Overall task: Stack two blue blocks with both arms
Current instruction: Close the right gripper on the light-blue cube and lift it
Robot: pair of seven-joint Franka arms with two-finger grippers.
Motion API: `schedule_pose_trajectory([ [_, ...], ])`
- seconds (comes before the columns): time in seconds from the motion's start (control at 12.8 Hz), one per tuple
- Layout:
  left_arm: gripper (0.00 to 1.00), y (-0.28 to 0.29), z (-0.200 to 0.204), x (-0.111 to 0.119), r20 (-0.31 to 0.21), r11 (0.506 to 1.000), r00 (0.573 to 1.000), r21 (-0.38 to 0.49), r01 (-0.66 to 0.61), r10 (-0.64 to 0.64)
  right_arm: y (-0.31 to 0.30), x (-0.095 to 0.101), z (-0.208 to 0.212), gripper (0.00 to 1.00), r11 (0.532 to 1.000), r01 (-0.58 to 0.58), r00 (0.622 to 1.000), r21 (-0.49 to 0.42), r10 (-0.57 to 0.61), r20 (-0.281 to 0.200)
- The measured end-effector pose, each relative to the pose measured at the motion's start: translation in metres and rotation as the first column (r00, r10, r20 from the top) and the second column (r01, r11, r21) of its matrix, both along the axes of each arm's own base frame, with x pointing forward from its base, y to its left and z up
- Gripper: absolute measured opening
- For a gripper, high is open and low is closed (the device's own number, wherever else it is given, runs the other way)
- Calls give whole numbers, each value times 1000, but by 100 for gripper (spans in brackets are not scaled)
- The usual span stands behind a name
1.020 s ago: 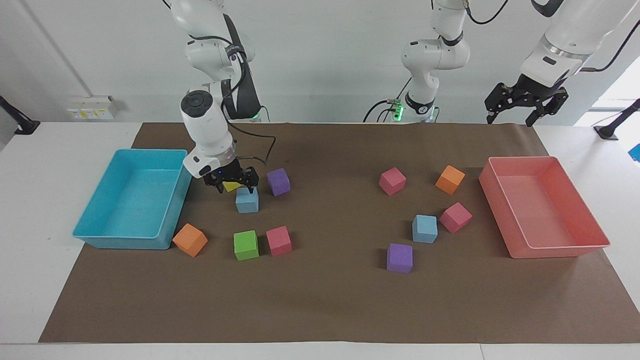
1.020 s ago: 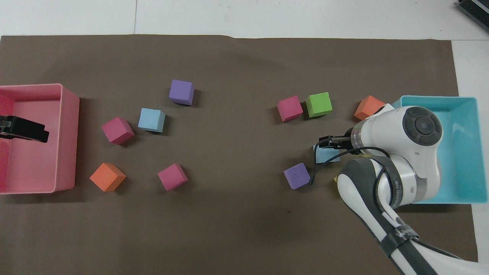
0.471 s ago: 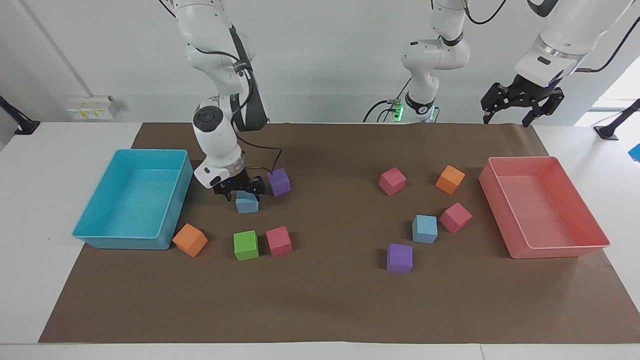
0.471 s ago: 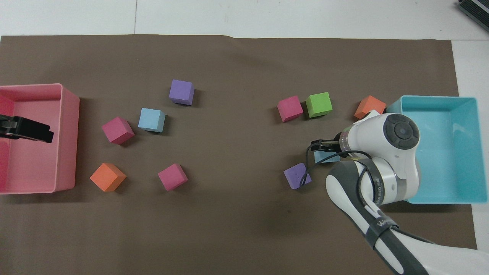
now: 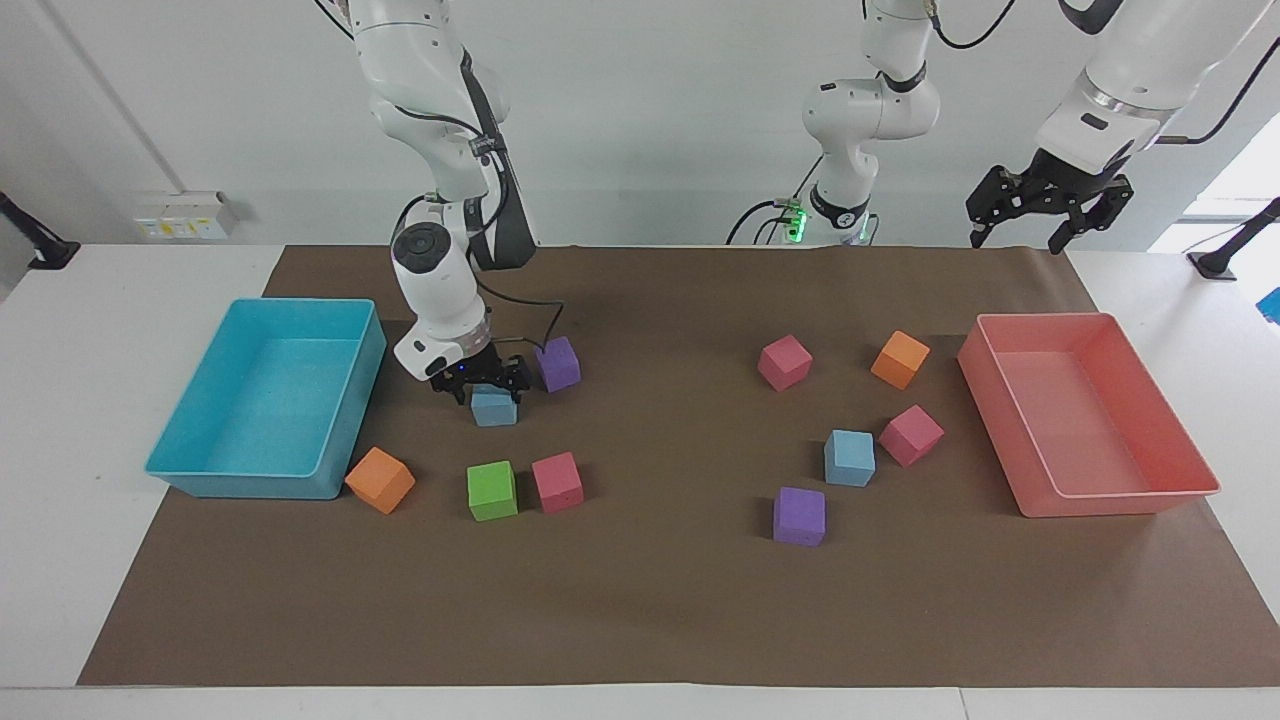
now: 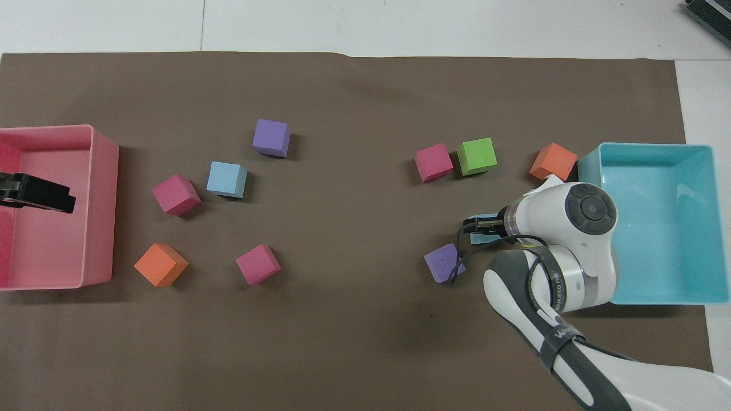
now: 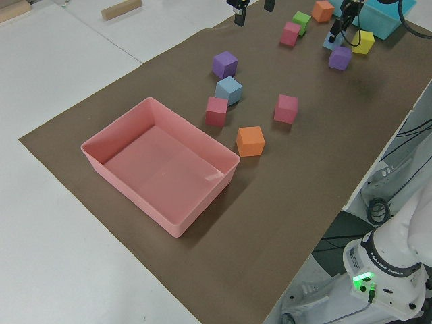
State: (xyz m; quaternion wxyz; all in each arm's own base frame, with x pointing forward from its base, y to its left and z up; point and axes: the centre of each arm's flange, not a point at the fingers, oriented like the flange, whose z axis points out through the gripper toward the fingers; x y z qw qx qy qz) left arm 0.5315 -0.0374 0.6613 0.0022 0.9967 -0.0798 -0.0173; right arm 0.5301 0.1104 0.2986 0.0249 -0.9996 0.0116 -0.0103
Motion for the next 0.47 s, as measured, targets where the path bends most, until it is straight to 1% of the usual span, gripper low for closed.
schedule_pose_trajectory([
  [0.24, 100, 0, 0, 0, 0, 1000, 1000, 0, 0, 0, -1, -4, -8, 100, 1000, -4, 1000, -3, 4, -14],
  [0.47, 100, 0, 0, 0, 0, 1000, 1000, 0, 0, 0, -1, -5, -10, 100, 1000, -6, 1000, -4, 5, -18],
])
